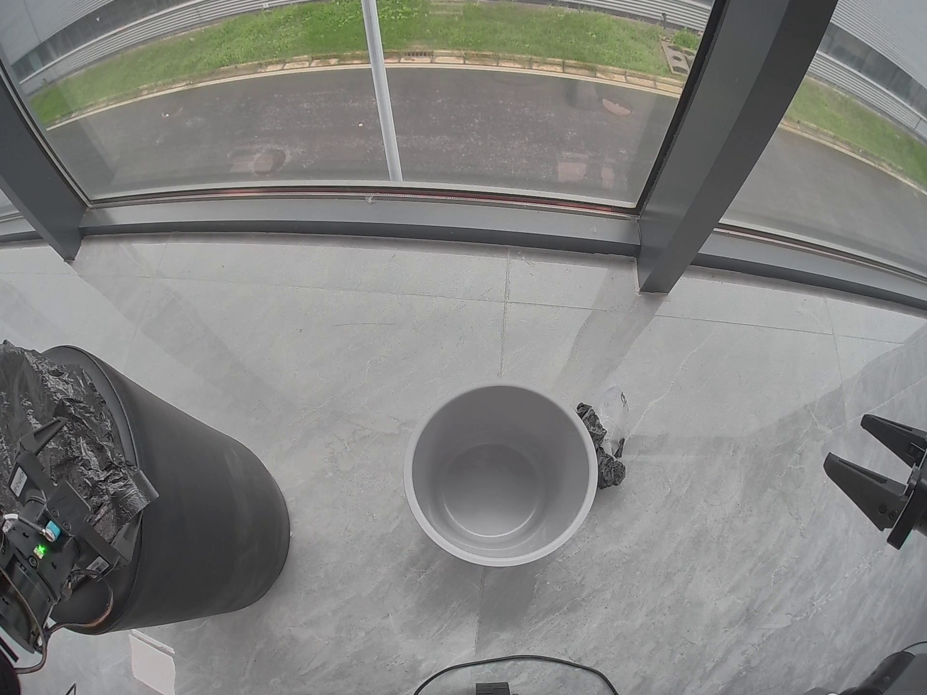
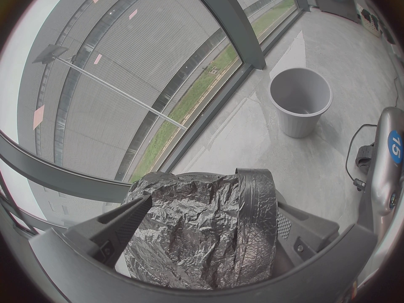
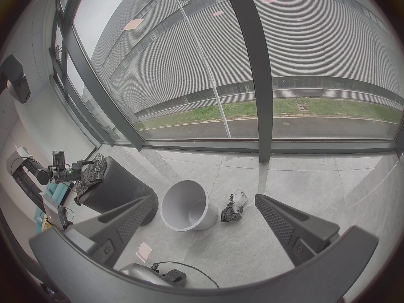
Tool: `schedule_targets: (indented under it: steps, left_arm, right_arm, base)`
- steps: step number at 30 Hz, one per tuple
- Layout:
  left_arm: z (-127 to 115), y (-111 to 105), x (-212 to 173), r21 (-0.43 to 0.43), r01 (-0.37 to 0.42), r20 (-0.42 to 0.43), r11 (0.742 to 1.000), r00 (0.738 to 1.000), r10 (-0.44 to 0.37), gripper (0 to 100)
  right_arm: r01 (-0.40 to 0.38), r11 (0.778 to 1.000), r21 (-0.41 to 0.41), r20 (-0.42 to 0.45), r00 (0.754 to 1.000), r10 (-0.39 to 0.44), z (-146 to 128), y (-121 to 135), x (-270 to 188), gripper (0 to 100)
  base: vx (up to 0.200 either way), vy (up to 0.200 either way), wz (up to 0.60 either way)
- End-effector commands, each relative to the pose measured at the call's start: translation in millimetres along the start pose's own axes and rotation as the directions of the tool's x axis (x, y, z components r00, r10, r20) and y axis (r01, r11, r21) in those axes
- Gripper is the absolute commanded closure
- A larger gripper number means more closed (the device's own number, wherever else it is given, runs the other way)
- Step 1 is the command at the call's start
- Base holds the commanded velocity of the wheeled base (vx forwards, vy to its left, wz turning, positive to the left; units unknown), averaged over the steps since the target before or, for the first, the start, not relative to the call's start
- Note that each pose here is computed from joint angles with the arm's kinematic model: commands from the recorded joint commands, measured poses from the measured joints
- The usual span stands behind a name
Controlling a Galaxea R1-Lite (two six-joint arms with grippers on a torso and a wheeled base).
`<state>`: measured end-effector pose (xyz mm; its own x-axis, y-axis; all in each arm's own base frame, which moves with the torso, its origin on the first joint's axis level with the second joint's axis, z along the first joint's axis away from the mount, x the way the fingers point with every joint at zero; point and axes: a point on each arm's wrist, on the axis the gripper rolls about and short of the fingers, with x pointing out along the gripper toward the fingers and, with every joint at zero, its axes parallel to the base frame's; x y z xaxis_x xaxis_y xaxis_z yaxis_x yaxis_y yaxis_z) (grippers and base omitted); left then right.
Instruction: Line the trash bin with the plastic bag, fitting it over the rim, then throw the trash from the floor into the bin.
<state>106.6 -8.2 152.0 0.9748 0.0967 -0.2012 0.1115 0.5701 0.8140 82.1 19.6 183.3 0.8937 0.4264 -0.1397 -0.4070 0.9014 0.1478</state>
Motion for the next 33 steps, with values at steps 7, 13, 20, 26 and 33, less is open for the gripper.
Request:
schedule_targets:
  steps: [7, 13, 20, 26, 33]
  left_arm:
    - [0, 2, 5, -0.015, -0.002, -0.024, 1.0, 1.0, 0.002, 0]
    - [1, 3, 6, -0.019, -0.004, -0.026, 1.0, 1.0, 0.004, 100]
    - [3, 6, 9, -0.057, -0.014, -0.024, 0.998, 1.0, 0.012, 100]
    - [17, 24, 10, -0.195, -0.065, 0.03, 0.979, 0.997, 0.072, 100]
    - [45, 56, 14, -0.641, -0.049, 0.122, 0.766, 0.979, 0.164, 100]
  right_arm:
    - [-0.001, 1.0, -0.001, 0.004, 1.0, 0.001, 0, 0, -1, 0]
    - [-0.001, 1.0, -0.001, 0.002, 1.0, 0.001, 0, 0, -1, 0]
    - [-0.001, 1.0, -0.001, 0.004, 1.0, 0.001, 0, 0, -1, 0]
    - [-0.002, 1.0, -0.002, 0.006, 1.0, 0.002, 0, 1, -2, 0]
    - [-0.007, 1.0, -0.013, 0.018, 1.0, 0.008, 12, 0, 6, 0]
  base:
    - [0.0, 0.0, 0.0]
    - [0.0, 0.0, 0.0]
    - [0.0, 0.0, 0.0]
    - [0.0, 0.0, 0.0]
    - [0.0, 0.0, 0.0]
